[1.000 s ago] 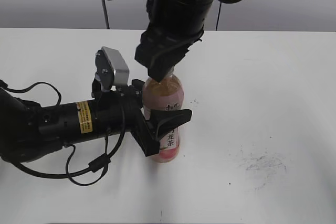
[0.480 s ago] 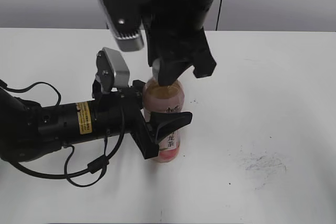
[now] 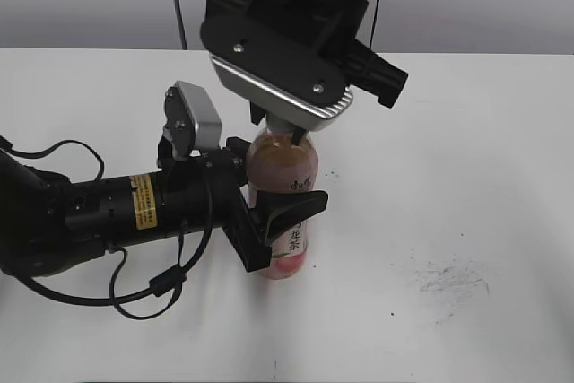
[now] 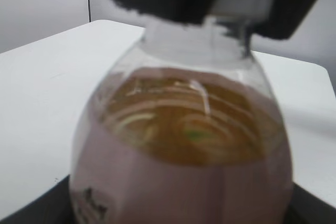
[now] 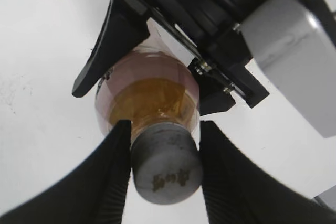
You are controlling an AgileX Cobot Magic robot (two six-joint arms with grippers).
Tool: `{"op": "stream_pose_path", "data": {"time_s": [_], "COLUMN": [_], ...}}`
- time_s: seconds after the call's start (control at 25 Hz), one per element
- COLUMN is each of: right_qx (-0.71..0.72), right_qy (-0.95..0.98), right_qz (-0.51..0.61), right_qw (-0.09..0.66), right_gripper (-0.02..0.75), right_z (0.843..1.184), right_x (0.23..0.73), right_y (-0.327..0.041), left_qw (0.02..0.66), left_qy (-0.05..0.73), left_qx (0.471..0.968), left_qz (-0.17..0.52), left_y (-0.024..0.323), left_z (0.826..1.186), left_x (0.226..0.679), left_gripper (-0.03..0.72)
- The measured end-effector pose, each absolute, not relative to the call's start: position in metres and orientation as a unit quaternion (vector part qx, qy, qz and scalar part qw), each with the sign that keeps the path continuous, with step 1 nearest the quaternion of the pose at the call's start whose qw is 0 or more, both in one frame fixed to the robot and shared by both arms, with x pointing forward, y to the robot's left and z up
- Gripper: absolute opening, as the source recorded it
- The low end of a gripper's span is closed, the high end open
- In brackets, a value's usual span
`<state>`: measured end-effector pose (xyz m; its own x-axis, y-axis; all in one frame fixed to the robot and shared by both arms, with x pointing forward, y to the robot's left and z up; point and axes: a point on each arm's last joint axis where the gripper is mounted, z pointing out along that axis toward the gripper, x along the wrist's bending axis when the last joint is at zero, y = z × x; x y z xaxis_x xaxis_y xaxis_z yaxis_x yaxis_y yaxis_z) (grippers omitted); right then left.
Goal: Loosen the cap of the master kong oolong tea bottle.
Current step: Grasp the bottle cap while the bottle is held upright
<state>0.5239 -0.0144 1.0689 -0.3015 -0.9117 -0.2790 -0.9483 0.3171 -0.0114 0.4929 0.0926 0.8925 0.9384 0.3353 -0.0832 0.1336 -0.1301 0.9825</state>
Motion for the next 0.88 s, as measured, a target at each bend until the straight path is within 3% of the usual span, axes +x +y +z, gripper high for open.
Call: {"op": "stream_pose_path", "data": {"time_s": [0.24,0.56,0.88], "right_qx": [-0.477,-0.187,0.148], "right_qy": [0.867,0.97,0.979], "right_qz": [0.093,0.13,0.13], "right_qw": [0.108,0.081,0.059], "right_gripper": [0.326,0.577,0.567], "right_z": [1.069,1.0696,1.07], "right_x": [0.524,0.5247,0.5283], "right_y": [-0.0141,-0.0125,-0.0171], "left_qw": [0.641,0.64,0.641], "left_qy": [0.158,0.151,0.151], "left_qx": [0.747,0.749,0.749], "left_qz": [0.078,0.074,0.073], "left_y": [0.0926,0.0922,0.0921], "left_z": [0.8925,0.8924,0.8924], "left_x": [0.4929,0.4917,0.4915], "left_gripper": [0.426,0.427,0.427]}}
